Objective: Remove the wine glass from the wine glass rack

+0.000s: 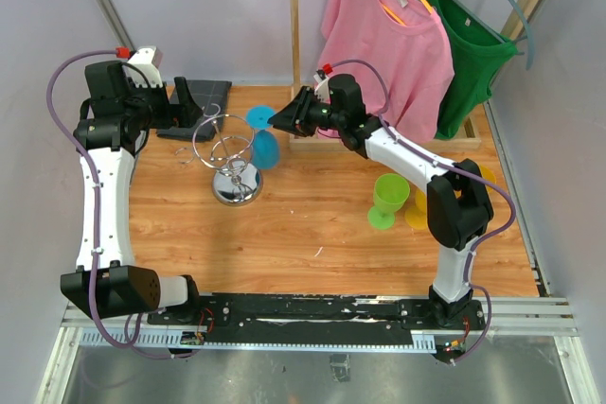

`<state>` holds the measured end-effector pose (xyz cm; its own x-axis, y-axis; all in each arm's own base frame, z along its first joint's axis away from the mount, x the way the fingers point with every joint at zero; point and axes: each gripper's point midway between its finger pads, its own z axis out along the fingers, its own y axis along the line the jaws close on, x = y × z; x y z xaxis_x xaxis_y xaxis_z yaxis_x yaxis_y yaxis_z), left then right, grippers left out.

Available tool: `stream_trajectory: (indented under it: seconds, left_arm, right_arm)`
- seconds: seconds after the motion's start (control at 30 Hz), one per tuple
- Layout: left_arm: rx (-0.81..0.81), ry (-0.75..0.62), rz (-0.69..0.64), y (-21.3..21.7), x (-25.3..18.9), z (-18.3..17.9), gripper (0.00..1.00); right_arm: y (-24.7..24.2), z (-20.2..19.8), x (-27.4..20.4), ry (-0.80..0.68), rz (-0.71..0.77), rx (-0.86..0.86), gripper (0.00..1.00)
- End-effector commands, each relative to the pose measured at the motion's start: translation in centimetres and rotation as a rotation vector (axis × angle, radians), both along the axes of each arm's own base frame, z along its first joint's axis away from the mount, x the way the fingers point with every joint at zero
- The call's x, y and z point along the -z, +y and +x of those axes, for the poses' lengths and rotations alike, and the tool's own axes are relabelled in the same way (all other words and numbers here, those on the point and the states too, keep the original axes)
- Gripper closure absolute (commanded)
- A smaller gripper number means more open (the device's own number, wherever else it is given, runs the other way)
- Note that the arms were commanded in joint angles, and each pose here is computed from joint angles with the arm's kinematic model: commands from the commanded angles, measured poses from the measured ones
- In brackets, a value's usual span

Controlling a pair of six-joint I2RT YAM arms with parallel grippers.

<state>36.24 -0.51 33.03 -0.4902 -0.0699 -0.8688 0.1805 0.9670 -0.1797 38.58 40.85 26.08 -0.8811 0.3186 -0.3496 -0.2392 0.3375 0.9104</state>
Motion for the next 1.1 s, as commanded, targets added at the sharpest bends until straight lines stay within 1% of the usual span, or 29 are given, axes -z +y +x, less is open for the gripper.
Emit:
stream_trajectory:
  seconds: [0.0,0.13,0.43,0.53,0.83,1.07]
  left_arm:
    - [0.018,-0.013,-0.010,-0.2,-0.4,-0.2,0.01]
    - [0.019,-0.010,-0.015,-0.3,-0.3,-0.2,0.01]
    - [0.023,-0.006,-0.017,-0.3,-0.1,-0.1,0.01]
    - [0.023,-0.002,-0.017,-0.3,0.0,-0.1,0.01]
    - [0.027,0.003,-0.022,-0.4,0.2,0.0,0.01]
    - [0.019,0.006,-0.025,-0.3,0.2,0.3,0.01]
  right_arm:
    - [-0.1,0.6,0.4,0.002,0.014,0.002,0.69]
    - [0.0,0.8,0.3,-0.003,0.021,0.002,0.71]
    - [-0.3,0.8,0.5,0.006,0.038,0.008,0.94]
    - [-0.3,0.8,0.5,0.012,0.051,0.009,0.99]
    - [-0.6,1.0,-0.7,0.001,0.108,0.016,0.99]
    - [-1.8,1.1,-2.3,-0.018,0.129,0.039,0.99]
